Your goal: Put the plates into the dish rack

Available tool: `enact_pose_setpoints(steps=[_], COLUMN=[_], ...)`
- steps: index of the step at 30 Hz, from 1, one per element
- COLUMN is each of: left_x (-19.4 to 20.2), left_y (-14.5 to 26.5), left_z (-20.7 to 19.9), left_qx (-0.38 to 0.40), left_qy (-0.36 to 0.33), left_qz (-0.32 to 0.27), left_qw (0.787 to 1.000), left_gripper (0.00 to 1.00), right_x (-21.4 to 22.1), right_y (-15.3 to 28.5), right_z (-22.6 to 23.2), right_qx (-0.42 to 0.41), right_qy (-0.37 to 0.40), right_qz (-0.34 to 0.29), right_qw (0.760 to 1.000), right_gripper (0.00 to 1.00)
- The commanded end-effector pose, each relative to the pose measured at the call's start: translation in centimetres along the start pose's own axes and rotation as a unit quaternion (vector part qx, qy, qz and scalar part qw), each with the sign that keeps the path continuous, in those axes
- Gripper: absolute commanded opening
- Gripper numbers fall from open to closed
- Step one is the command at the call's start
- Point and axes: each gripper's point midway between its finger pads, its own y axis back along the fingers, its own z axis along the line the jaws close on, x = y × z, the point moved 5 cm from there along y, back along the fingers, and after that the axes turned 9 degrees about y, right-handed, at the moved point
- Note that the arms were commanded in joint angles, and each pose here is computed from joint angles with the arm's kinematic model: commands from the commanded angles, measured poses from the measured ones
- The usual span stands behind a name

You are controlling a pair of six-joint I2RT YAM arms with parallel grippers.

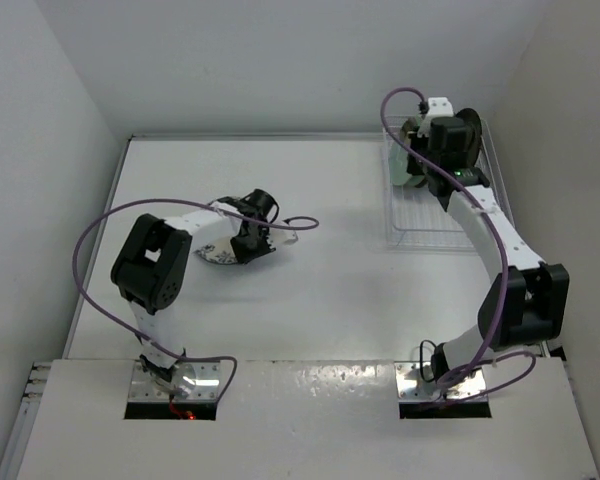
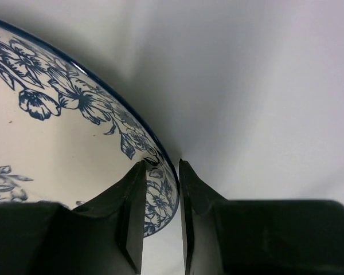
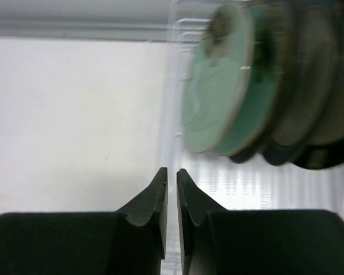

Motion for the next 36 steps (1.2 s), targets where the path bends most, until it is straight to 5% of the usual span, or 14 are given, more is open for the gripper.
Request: enact_pose_setpoints(steps=[1,9,12,16,20,23,26,28,30,32,36], left_x=[1.4,-0.4,-2.4,-7.8,-9.4,-7.1,-1.6,2.3,4.9,7.5,9.4], left_y=[0.1,2.5,4.4,10.1,13.0,12.3,9.9,8.5,7.2,6.2,3.1], left_z=[-6.4,-6.0,-4.9,-2.2,1.9,9.1,15.0,17.6,18.1,18.3,16.6], left_qx=[0.196,0.191,0.186,0.175,0.187,0.159,0.144,0.119,0.099,0.088,0.112], left_qy=[-0.063,-0.088,-0.076,-0.061,0.056,0.233,0.403,0.480,0.522,0.558,0.570], left_qz=[0.004,-0.002,-0.026,-0.135,-0.234,-0.261,-0.244,-0.232,-0.205,-0.184,-0.141], left_qw=[0.978,0.978,0.979,0.973,0.952,0.923,0.870,0.838,0.822,0.804,0.802], left_gripper=[0.07,1.00,1.00,1.00,1.00,0.98,0.89,0.73,0.57,0.57,0.63], right_x=[-0.9,-0.4,-0.4,-0.5,-0.3,-0.2,0.0,0.0,-0.1,0.0,0.0], right_y=[0.1,0.0,0.1,0.3,0.4,0.5,0.7,0.8,0.8,0.8,0.9], right_z=[3.2,3.6,3.8,3.8,4.0,4.2,4.5,4.9,5.0,5.4,6.3], right_qx=[-0.074,-0.072,-0.072,-0.073,-0.074,-0.077,-0.081,-0.084,-0.085,-0.088,-0.097], right_qy=[0.028,0.040,0.046,0.044,0.043,0.045,0.047,0.050,0.051,0.053,0.064], right_qz=[-0.015,-0.010,-0.011,-0.012,-0.008,-0.007,-0.003,-0.006,-0.007,-0.007,-0.011], right_qw=[0.997,0.997,0.996,0.996,0.996,0.996,0.996,0.995,0.995,0.995,0.993], right_gripper=[0.12,0.17,0.20,0.23,0.26,0.26,0.26,0.27,0.27,0.27,0.27])
